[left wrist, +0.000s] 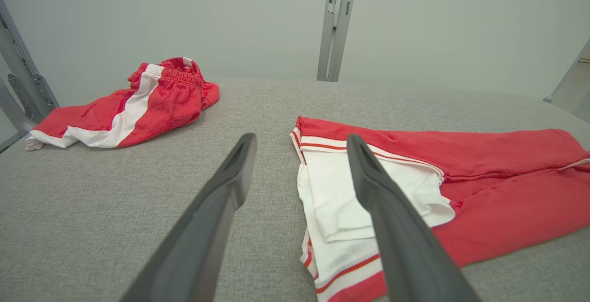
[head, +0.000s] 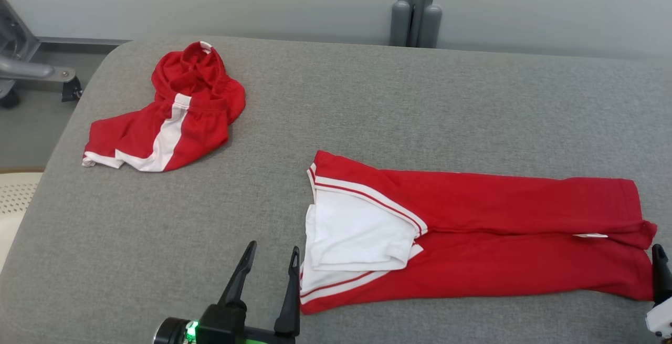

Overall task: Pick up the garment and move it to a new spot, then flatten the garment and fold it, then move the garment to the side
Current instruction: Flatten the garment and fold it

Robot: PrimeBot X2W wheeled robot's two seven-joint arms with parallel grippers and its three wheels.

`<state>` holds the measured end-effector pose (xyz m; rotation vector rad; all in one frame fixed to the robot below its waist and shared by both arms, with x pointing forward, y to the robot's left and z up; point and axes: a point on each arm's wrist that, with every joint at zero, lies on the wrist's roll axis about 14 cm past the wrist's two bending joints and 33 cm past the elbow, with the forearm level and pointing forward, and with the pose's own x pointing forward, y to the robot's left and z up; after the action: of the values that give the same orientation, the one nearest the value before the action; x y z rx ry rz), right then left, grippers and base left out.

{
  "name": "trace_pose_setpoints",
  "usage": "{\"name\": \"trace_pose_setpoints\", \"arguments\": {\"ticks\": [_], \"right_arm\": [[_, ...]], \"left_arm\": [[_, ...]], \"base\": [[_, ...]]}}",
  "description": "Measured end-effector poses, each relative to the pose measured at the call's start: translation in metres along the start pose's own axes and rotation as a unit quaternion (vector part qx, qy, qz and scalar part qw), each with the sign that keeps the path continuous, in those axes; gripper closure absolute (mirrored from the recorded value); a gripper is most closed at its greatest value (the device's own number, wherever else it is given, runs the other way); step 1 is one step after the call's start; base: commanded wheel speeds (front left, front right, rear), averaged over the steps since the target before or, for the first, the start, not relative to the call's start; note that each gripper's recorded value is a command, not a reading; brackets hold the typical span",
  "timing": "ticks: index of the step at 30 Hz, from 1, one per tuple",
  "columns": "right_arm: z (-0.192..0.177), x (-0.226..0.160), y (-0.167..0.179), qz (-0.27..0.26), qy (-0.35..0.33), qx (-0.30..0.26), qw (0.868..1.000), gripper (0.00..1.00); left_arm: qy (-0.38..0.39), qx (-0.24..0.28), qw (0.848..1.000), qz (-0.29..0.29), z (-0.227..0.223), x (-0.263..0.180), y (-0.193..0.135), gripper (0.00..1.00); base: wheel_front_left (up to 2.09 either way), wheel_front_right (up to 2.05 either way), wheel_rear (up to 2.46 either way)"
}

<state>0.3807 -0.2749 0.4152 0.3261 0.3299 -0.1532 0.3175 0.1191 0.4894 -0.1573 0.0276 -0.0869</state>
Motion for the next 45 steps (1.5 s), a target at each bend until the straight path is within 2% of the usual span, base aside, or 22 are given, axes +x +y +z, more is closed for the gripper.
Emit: {"name": "trace_pose_setpoints", "arguments": {"ticks": [6, 15, 16, 17, 20, 25, 29, 33, 37, 40, 45], "right_arm": [[-0.001, 0.027, -0.007, -0.019, 0.051, -0.034, 0.998, 0.0], [-0.035, 0.048, 0.008, -0.01, 0.13, -0.055, 0.99, 0.0], [-0.039, 0.049, 0.008, -0.011, 0.136, -0.056, 0.989, 0.08], [-0.042, 0.05, 0.007, -0.011, 0.143, -0.058, 0.988, 0.35], [-0.046, 0.053, 0.007, -0.01, 0.152, -0.059, 0.987, 1.0], [-0.047, 0.052, 0.002, -0.011, 0.157, -0.061, 0.986, 1.0], [-0.036, 0.048, -0.023, -0.029, 0.144, -0.102, 0.984, 1.0], [-0.012, 0.044, -0.056, -0.061, 0.121, -0.153, 0.979, 1.0], [0.031, 0.042, -0.079, -0.084, 0.076, -0.201, 0.973, 1.0], [0.052, 0.042, -0.076, -0.083, 0.049, -0.213, 0.972, 1.0], [0.079, 0.041, -0.046, -0.054, 0.009, -0.233, 0.971, 1.0]], "left_arm": [[-0.008, 0.015, 1.0, 0.013, 0.001, -0.006, 0.006, 0.0], [-0.004, 0.021, 1.0, 0.023, -0.004, -0.004, 0.013, 0.0], [-0.002, 0.021, 0.999, 0.025, -0.005, -0.004, 0.014, 0.0], [0.0, 0.021, 0.999, 0.026, -0.006, -0.004, 0.015, 0.0], [0.005, 0.02, 0.999, 0.028, -0.009, -0.003, 0.016, 0.0], [0.005, 0.024, 0.999, 0.023, -0.01, 0.0, 0.015, 0.0], [0.01, 0.025, 0.999, 0.017, -0.014, 0.001, 0.013, 0.0], [0.012, 0.029, 0.999, 0.01, -0.015, 0.004, 0.012, 0.0], [0.014, 0.03, 0.999, -0.001, -0.017, 0.008, 0.008, 0.0], [0.02, 0.032, 0.999, -0.009, -0.021, 0.009, 0.006, 0.0], [0.022, 0.035, 0.999, -0.021, -0.023, 0.011, 0.002, 0.0]], "base": [[0.0, 0.0, 0.0], [0.0, 0.0, 0.0], [0.0, 0.0, 0.0], [0.0, 0.0, 0.0], [0.0, 0.0, 0.0], [0.0, 0.0, 0.0], [0.0, 0.0, 0.0], [0.0, 0.0, 0.0], [0.0, 0.0, 0.0], [0.0, 0.0, 0.0], [0.0, 0.0, 0.0]]}}
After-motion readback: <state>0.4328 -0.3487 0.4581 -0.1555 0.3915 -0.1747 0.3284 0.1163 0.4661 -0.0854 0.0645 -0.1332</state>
